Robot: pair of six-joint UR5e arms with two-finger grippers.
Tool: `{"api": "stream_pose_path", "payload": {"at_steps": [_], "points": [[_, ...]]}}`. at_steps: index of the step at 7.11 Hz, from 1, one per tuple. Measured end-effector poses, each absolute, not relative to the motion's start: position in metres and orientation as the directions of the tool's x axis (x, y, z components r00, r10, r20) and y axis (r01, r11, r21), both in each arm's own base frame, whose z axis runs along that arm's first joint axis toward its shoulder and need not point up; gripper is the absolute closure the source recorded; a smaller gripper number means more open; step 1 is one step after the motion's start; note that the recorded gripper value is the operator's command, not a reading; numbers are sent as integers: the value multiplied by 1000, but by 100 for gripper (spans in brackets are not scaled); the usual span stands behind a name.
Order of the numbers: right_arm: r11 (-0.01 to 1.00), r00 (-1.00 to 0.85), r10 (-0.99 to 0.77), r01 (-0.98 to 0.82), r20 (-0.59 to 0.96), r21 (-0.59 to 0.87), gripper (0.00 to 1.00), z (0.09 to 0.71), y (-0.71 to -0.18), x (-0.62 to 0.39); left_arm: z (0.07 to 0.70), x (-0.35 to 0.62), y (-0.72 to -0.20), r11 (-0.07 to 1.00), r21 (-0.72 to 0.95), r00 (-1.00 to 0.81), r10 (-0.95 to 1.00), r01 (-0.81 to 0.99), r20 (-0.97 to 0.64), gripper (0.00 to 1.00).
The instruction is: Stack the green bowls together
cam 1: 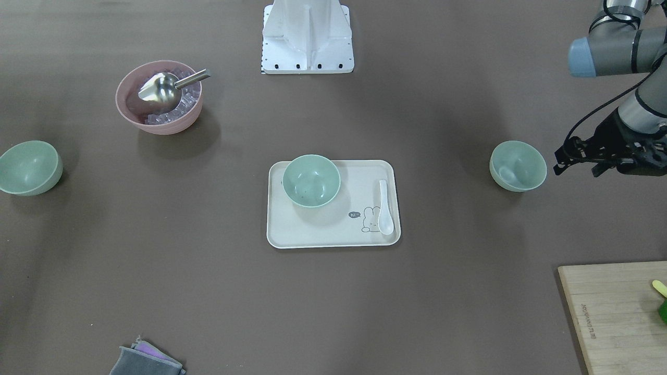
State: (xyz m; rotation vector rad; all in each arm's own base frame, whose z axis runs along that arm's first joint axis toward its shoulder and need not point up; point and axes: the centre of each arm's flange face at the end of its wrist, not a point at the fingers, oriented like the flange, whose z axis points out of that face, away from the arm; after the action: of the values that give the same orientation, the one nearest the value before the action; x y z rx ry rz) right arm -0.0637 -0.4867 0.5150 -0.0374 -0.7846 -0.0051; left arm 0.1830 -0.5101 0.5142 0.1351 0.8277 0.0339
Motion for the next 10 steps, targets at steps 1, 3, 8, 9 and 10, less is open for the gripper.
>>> {"api": "stream_pose_path", "payload": {"at_steps": [1, 3, 8, 9, 10], "points": [[999, 708, 6, 23, 707, -31, 0, 515, -487, -66, 521, 199, -500, 992, 125, 681, 99, -11, -726, 9], [999, 707, 1, 27, 707, -28, 0, 513, -487, -69, 544, 211, -480, 992, 117, 692, 119, -51, -712, 37], [999, 706, -2, 29, 708, -26, 0, 512, -488, -70, 557, 223, -469, 990, 112, 693, 138, -82, -707, 52], [999, 706, -3, 31, 708, -26, 0, 512, -488, -71, 559, 224, -470, 990, 115, 692, 140, -82, -708, 52], [999, 707, -3, 31, 708, -27, 0, 512, -488, -71, 559, 225, -470, 990, 118, 690, 142, -82, -710, 52]]}}
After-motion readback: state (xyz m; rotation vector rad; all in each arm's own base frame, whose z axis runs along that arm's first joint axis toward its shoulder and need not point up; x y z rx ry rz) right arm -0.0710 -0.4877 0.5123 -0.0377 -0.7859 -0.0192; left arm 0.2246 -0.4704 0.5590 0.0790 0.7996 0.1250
